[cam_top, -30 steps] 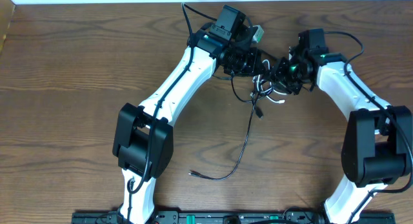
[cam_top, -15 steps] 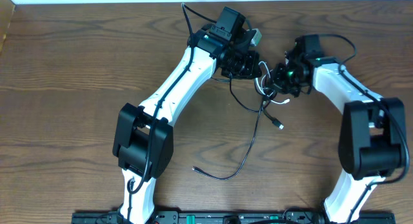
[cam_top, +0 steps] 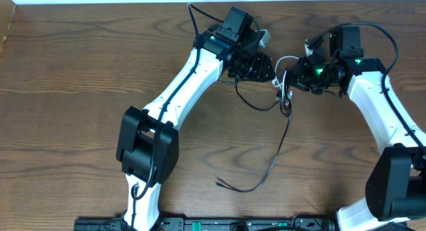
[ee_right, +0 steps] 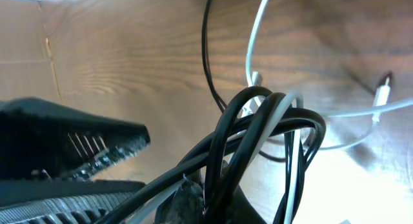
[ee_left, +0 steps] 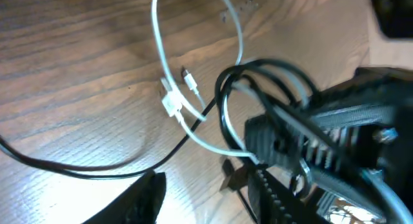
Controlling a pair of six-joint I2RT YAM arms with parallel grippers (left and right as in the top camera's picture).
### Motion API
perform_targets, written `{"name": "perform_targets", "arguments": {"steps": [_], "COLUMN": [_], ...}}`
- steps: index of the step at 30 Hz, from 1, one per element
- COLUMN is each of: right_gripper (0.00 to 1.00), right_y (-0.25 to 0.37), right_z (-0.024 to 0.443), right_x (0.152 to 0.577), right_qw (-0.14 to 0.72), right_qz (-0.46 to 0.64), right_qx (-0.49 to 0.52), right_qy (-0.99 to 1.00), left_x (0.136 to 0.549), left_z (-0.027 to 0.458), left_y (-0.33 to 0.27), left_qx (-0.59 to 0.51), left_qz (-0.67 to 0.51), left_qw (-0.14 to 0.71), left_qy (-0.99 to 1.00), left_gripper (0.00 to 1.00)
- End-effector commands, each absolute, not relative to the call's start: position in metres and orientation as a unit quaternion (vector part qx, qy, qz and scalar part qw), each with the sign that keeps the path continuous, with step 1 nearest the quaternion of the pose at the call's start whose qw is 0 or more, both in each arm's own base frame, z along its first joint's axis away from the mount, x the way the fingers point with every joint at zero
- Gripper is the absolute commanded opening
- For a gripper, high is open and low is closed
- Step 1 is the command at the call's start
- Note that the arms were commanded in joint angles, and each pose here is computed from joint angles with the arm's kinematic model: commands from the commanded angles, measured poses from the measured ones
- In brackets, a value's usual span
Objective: Untangle cables
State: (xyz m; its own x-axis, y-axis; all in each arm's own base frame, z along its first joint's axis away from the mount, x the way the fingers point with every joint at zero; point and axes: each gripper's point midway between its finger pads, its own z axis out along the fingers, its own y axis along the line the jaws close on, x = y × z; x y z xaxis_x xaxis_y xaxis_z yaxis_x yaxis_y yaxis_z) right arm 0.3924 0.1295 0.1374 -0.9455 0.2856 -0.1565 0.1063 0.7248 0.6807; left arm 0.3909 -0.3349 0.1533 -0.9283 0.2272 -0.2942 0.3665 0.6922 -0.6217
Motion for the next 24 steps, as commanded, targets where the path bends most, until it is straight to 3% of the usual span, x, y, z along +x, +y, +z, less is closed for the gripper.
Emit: {"name": "perform_targets", "arguments": {"steps": [1,13,24], "right_gripper": [0.01,0.01,0.01], "right_y": [0.127,0.128,0.129], "right_z": [0.137,0.137,0.138], "right_x": [0.386,0.386,0.385], "right_qw": [0.122,0.12,0.119], "right_qz": [0.347,0.347,0.351], "right_qx": [0.103,0.104,0.103], "right_qy": [0.924,0.924,0.923], "left_x": [0.384,0.359,0.36], "left_z": [0.162,0.163,0.12], "left_y": [-0.348,-0.383,-0.388], "left_qx": [0.183,0.224,0.212], "left_qz": [-0.389,-0.4,-0.384], "left_qw": [0.092,0.087,0.052], "left_qy": [0.898,0.884,0.897], "left_gripper": [0.5,0.52,0.51]}}
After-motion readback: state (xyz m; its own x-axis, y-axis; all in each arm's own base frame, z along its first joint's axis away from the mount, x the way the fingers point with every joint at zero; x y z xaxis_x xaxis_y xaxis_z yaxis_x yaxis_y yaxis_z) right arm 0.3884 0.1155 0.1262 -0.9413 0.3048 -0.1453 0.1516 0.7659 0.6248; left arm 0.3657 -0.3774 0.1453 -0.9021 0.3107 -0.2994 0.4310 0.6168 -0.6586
